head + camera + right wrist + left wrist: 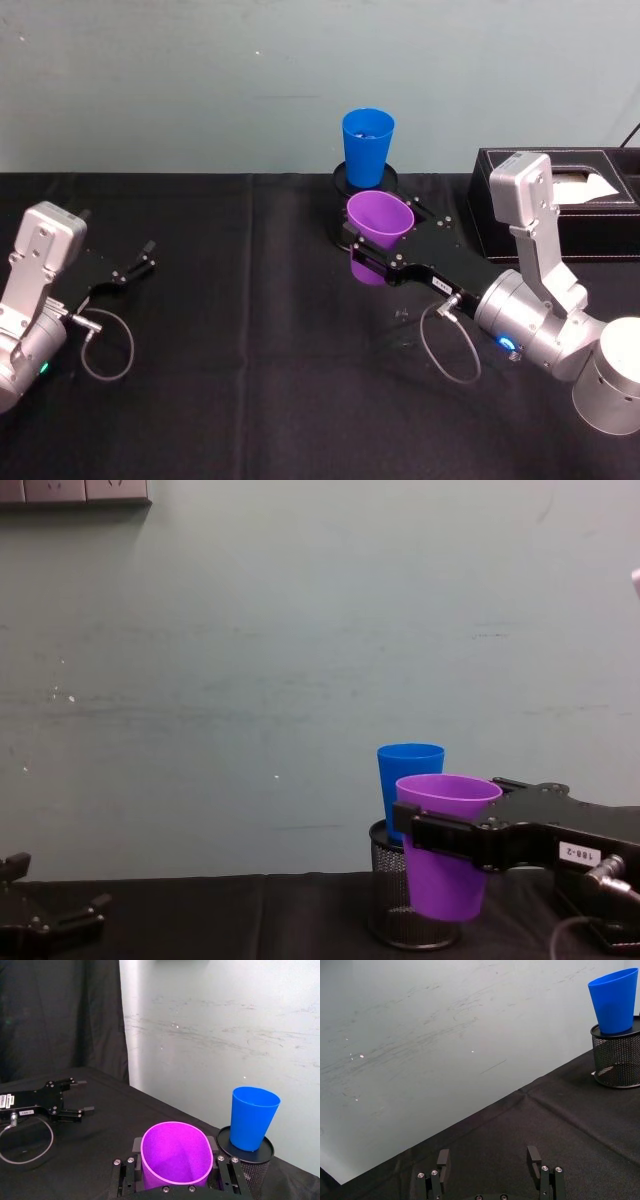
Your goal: Pick up one cup with a gripper and tap it against the other cup.
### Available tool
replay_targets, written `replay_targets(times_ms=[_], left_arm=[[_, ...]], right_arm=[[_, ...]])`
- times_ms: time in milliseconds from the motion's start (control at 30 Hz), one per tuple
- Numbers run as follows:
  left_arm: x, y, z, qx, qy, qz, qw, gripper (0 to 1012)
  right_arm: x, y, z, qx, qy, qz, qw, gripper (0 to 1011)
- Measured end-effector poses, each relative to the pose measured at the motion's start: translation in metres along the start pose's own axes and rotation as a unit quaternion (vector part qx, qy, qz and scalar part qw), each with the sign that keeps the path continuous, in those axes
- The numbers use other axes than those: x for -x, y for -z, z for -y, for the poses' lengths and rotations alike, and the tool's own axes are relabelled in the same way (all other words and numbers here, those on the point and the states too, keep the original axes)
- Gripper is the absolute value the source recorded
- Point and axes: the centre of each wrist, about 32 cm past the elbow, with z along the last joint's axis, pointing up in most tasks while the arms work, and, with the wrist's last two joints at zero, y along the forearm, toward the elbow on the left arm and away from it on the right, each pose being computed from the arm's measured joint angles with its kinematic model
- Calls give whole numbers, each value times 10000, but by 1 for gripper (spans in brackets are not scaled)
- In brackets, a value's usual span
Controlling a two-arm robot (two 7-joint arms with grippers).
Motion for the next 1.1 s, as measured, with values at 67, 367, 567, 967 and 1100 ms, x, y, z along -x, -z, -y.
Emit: replay_targets(times_ms=[67,367,567,967,1100], left_arm=[[0,0,0,0,0,0,10000,1000],[0,0,0,0,0,0,10000,1000],[0,0,0,0,0,0,10000,1000],[0,0,0,0,0,0,10000,1000],[0,0,0,0,0,0,10000,1000]], right_arm=[[0,0,0,0,0,0,10000,733],[0,0,0,0,0,0,10000,733],[0,0,0,0,0,0,10000,733],[0,0,0,0,0,0,10000,733],[0,0,0,1,0,0,10000,733]])
